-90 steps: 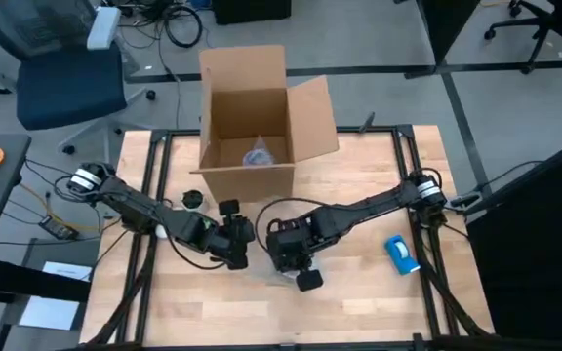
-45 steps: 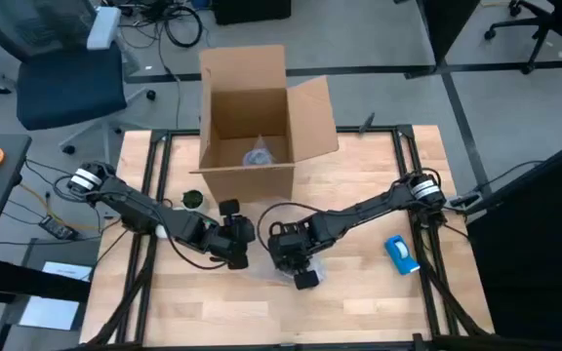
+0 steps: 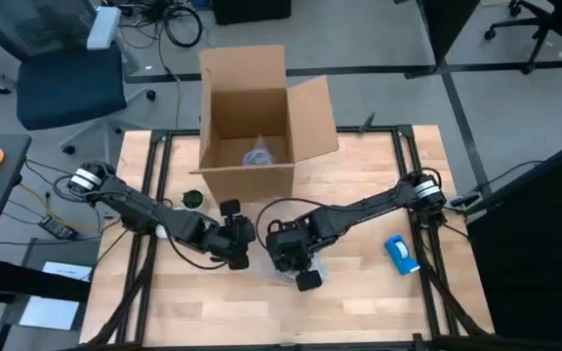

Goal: Wrap mug
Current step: Wrap the black mug with bubble wrap

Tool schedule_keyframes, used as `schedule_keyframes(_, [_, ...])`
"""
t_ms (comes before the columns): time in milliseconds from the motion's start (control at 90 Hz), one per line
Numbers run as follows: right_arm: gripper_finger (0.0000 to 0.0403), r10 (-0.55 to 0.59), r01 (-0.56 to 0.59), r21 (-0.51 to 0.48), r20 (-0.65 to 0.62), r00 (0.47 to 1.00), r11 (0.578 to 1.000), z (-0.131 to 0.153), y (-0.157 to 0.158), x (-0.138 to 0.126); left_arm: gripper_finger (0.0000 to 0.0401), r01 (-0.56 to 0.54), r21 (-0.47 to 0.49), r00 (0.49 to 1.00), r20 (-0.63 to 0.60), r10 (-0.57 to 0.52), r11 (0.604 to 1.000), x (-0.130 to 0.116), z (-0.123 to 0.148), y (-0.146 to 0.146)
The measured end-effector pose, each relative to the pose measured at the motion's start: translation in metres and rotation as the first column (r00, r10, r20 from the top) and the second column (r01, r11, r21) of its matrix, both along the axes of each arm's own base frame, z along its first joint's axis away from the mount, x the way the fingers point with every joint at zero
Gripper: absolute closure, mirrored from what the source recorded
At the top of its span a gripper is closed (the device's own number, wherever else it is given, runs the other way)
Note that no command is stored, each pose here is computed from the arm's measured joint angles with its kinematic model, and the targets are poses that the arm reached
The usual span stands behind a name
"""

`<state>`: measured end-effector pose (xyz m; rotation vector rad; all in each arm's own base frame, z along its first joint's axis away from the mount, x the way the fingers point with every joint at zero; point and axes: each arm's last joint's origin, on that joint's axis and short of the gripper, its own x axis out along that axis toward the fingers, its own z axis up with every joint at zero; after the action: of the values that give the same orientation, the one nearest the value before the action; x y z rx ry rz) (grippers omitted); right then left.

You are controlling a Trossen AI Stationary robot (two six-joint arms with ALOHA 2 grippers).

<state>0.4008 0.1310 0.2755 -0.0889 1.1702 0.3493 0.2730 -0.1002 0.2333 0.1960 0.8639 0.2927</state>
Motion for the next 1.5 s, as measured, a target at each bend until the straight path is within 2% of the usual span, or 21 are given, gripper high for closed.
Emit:
schedule_keyframes(156, [0.0403,0.018,-0.018,0.003,0.008,1.0,1.0,-0.003,0.007,-0.001,0.027,0.002,0.001,1.0,-0.002,-0.002,1.0,0.0,0.0,0.0])
schedule_keyframes(356, [0.0403,0.026,-0.026,-0.013,-0.034,0.999,1.0,-0.041,0.008,0.003,0.027,0.006,0.005,1.0,-0.004,-0.006,1.0,0.0,0.0,0.0])
schedule_keyframes(500, [0.0403,0.013,-0.018,-0.038,-0.125,0.992,0.999,-0.072,0.004,0.005,0.027,0.01,0.006,1.0,-0.003,-0.01,1.0,0.0,0.0,0.0])
schedule_keyframes(633, [0.0403,0.03,-0.035,-0.041,-0.127,0.992,0.999,-0.076,0.002,0.007,0.027,0.01,0.006,1.0,-0.002,-0.01,1.0,0.0,0.0,0.0])
schedule_keyframes(767, [0.0403,0.037,-0.041,-0.042,-0.1,0.994,0.998,-0.065,0.001,0.009,0.027,0.012,0.007,1.0,-0.003,-0.012,1.0,0.0,0.0,0.0])
schedule_keyframes(933, [0.0403,0.038,-0.04,-0.068,-0.023,0.999,0.997,-0.019,-0.002,0.003,0.027,0.014,0.009,1.0,-0.002,-0.014,1.0,0.0,0.0,0.0])
schedule_keyframes(1100, [0.0403,-0.007,0.003,-0.084,-0.051,0.999,0.996,0.005,-0.007,-0.01,0.027,0.013,0.013,1.0,-0.003,-0.013,1.0,0.0,0.0,0.0])
schedule_keyframes(1222, [0.0403,-0.053,0.053,-0.002,-0.166,0.985,0.999,0.007,-0.007,-0.02,0.027,0.012,0.014,1.0,-0.003,-0.012,1.0,0.0,0.0,0.0])
schedule_keyframes(1311, [0.0403,-0.053,0.058,0.015,-0.232,0.971,0.998,0.001,-0.002,-0.023,0.027,0.012,0.015,1.0,-0.003,-0.012,1.0,0.0,0.0,0.0])
schedule_keyframes(1500, [0.0403,-0.054,0.048,-0.036,-0.194,0.979,0.998,-0.003,0.002,-0.022,0.027,0.008,0.019,1.0,0.0,-0.008,1.0,0.001,0.0,0.001])
